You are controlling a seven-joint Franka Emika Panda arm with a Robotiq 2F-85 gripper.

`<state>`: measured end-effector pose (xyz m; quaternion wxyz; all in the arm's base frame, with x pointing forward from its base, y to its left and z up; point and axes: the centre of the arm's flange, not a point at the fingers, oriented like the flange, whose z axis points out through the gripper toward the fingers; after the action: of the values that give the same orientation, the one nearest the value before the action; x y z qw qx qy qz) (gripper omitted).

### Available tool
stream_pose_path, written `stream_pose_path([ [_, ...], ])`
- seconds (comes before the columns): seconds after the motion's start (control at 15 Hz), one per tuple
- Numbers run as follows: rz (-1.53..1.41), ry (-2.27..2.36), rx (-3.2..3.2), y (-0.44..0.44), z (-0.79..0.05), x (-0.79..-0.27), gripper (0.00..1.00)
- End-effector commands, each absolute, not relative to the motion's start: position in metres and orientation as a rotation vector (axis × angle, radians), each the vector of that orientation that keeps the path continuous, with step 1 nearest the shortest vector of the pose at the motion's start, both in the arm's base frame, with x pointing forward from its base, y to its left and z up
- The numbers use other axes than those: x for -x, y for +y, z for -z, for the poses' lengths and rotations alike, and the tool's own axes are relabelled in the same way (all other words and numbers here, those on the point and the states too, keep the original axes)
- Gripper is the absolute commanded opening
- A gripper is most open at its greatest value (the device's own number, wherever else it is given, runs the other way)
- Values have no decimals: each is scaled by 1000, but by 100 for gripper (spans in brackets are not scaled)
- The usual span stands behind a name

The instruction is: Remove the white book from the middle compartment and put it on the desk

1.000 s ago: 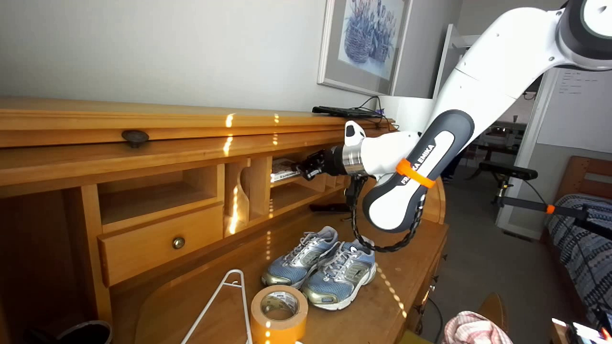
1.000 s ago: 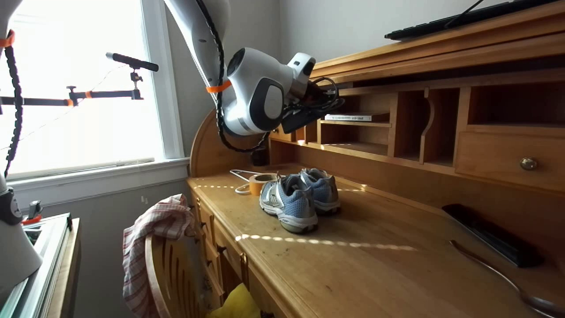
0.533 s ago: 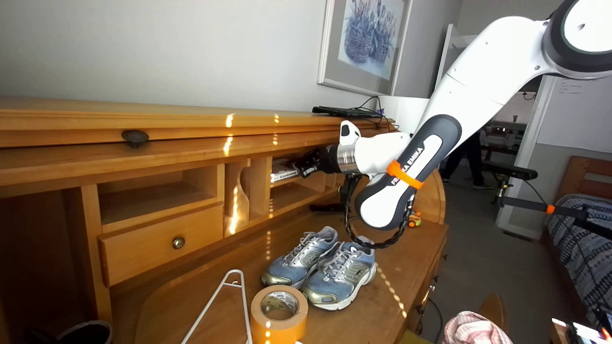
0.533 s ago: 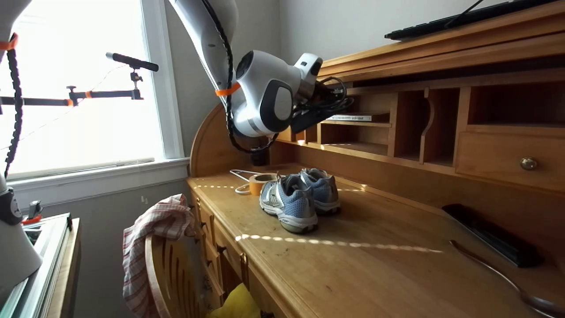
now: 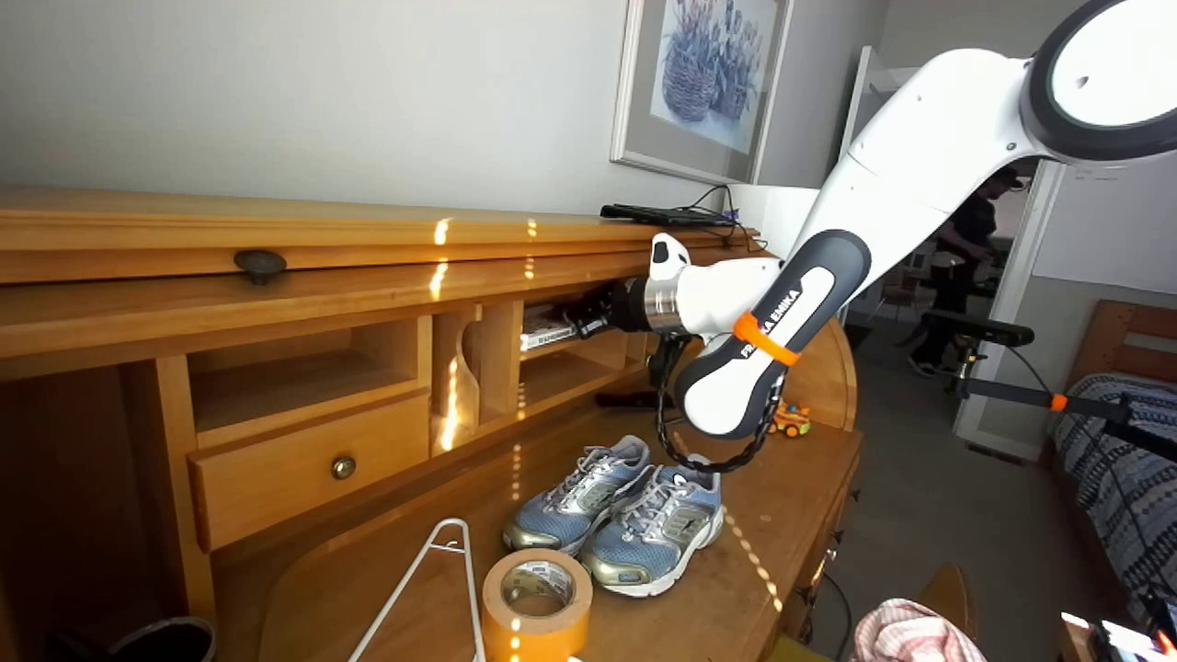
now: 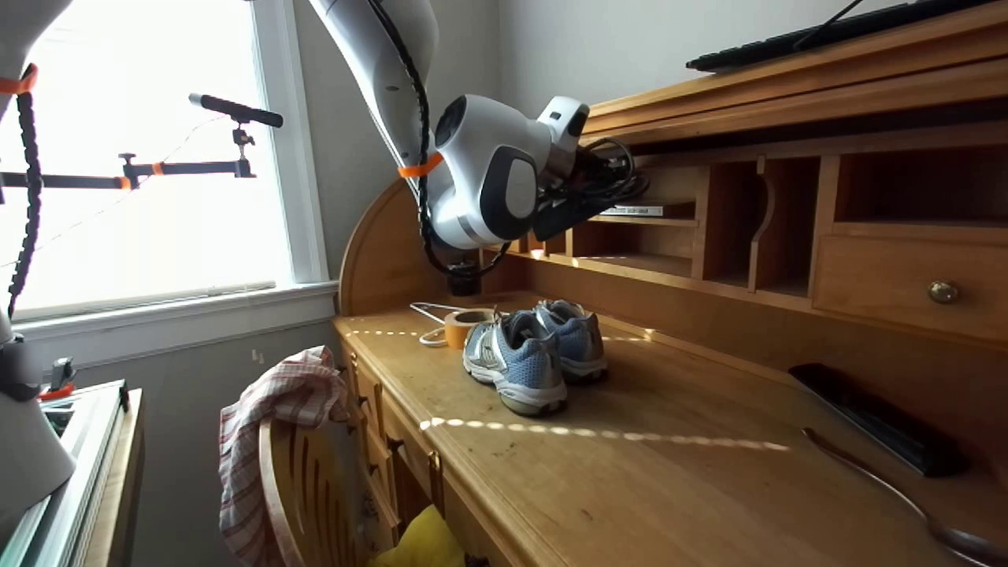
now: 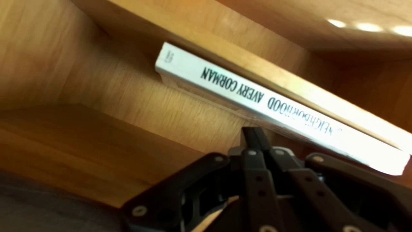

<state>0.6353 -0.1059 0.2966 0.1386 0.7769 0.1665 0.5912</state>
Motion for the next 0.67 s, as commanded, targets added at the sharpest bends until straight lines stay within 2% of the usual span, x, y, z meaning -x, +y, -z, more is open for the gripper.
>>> stream_pose_path([
  [0.0,-1722,467,-2259,-120,-287,-646,0],
  [0.6,-1637,398,-2345,-142,-286,-649,0],
])
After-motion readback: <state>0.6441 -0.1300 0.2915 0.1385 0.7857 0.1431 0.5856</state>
